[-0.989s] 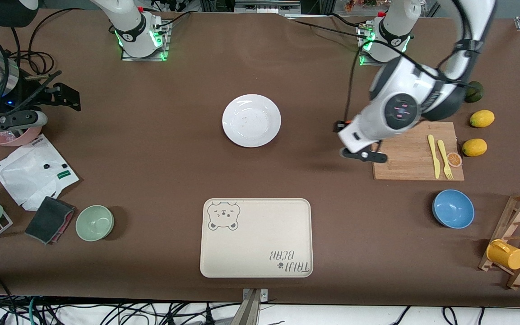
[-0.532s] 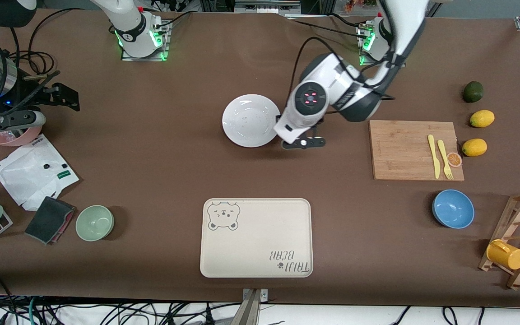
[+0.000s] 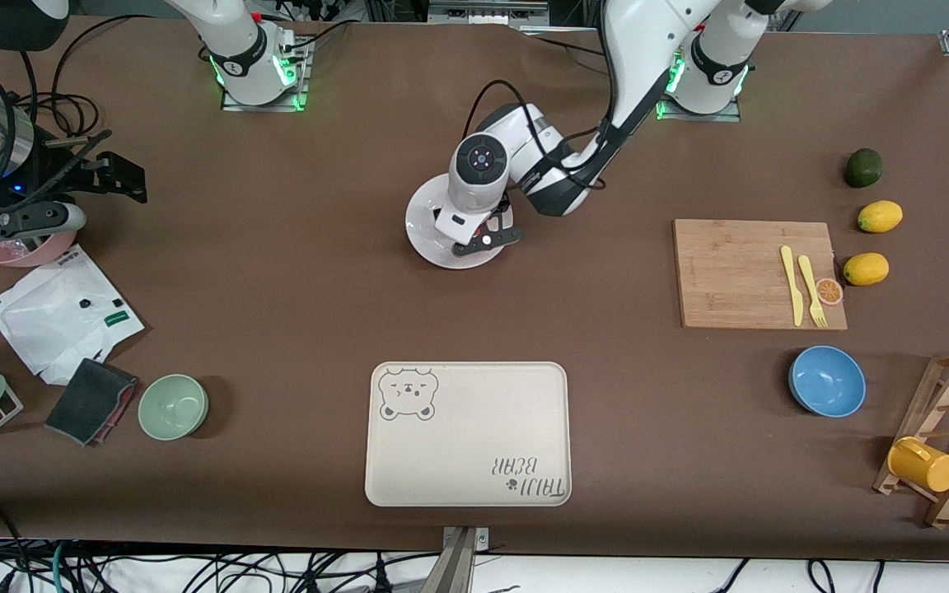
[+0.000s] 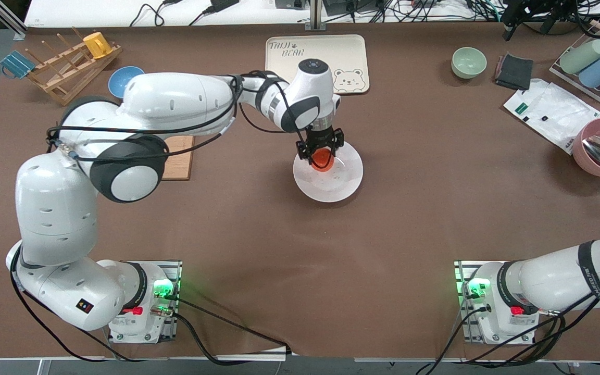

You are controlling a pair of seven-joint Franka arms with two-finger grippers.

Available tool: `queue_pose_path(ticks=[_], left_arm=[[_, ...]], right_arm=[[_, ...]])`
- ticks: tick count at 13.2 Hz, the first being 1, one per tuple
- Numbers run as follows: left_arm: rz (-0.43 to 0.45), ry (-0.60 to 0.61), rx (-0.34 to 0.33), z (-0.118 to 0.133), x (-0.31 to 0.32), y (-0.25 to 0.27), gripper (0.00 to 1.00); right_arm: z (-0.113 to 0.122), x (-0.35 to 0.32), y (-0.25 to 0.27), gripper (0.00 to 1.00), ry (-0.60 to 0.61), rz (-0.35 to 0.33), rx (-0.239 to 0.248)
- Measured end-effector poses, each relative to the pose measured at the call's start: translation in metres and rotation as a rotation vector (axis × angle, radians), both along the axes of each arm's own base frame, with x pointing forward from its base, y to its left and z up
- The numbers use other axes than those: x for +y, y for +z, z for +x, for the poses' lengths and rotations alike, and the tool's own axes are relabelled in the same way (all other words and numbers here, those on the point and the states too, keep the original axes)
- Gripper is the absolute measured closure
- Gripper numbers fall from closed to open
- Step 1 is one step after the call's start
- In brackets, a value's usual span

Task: Place orange and plate with both arms
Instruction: 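Carry the orange with the left gripper and release it onto the white plate, then retract the left gripper while the right gripper reaches toward the plate rim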

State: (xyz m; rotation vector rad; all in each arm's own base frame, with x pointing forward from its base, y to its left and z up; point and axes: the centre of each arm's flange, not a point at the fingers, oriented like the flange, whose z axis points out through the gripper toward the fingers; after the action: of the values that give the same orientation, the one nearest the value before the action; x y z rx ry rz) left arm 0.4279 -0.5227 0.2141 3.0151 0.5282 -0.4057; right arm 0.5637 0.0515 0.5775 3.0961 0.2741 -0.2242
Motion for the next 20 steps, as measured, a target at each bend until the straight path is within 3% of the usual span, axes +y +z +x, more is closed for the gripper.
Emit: queue_pose_path(ticks=[3, 6, 9, 14, 20], left_arm=[[0.006, 0.009, 0.013, 0.0, 0.0, -0.012, 0.18], [0.002, 0.014, 0.006, 0.004, 0.0, -0.009, 0.0], [-0.009, 0.03, -0.013, 0.019, 0.003, 0.006, 0.0], [0.011, 0.001, -0.046, 0.093, 0.088, 0.118, 0.0], [-0.021, -0.216, -0.104, 0.16, 0.258, 0.241, 0.0]], right_arm=[[0.0, 0.0, -0.001, 0.0, 0.0, 0.0, 0.001], [0.0, 0.0, -0.001, 0.0, 0.0, 0.0, 0.002], [0.0, 0.0, -0.002, 0.0, 0.0, 0.0, 0.004], [0.0, 0.001, -0.008, 0.0, 0.002, -0.001, 0.017], [0.005, 0.036, -0.055, 0.0, 0.035, 0.075, 0.071]])
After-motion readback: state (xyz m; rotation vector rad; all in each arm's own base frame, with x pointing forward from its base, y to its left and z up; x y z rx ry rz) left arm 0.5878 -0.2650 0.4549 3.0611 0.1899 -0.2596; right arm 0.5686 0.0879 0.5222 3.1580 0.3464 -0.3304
